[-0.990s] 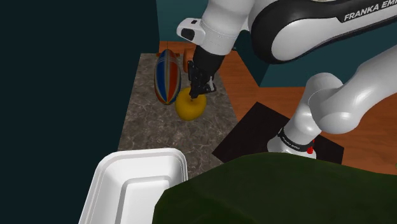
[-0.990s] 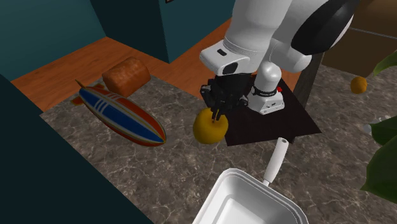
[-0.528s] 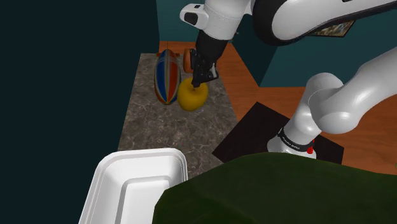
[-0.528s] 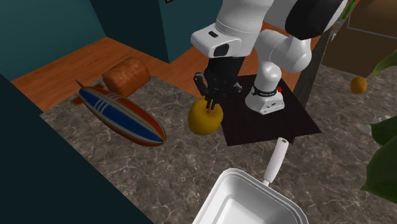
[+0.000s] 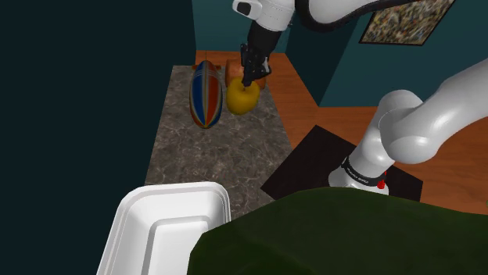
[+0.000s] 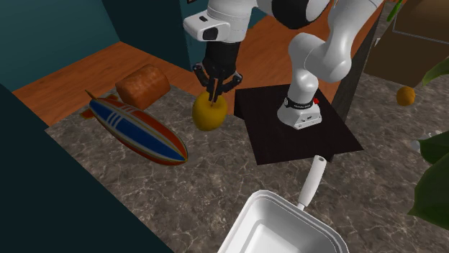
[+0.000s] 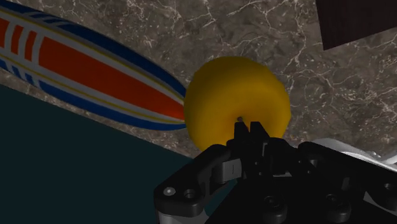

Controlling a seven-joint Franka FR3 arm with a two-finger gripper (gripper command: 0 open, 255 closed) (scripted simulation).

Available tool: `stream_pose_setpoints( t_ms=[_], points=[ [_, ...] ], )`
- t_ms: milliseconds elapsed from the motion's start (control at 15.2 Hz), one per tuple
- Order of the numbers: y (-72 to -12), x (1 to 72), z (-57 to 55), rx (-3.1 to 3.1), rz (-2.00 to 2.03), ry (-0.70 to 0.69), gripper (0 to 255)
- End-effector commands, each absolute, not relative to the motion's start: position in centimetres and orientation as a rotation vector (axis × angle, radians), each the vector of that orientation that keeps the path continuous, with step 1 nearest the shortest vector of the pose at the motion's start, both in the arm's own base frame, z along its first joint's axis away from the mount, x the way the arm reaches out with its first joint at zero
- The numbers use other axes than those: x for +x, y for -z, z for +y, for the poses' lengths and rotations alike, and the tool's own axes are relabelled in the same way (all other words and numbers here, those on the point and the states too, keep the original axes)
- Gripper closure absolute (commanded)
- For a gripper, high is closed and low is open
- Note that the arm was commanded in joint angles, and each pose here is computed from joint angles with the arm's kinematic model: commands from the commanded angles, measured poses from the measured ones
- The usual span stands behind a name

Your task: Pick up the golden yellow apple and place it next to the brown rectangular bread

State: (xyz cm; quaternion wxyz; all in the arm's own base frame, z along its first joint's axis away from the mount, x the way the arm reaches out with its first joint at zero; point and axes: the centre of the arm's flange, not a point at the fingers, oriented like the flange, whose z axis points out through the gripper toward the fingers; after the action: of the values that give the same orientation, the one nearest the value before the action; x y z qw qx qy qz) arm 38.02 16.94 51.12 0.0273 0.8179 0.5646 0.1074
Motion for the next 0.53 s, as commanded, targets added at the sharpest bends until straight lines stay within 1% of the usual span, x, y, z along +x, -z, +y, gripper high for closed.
stream_pose_setpoints(
  t_ms=[0, 462],
  points=[
    [-51.2, 39.5, 14.9, 2.524, 1.745, -0.332, 255],
    [-51.2, 44.3, 7.0, 2.524, 1.745, -0.332, 255]
  ],
)
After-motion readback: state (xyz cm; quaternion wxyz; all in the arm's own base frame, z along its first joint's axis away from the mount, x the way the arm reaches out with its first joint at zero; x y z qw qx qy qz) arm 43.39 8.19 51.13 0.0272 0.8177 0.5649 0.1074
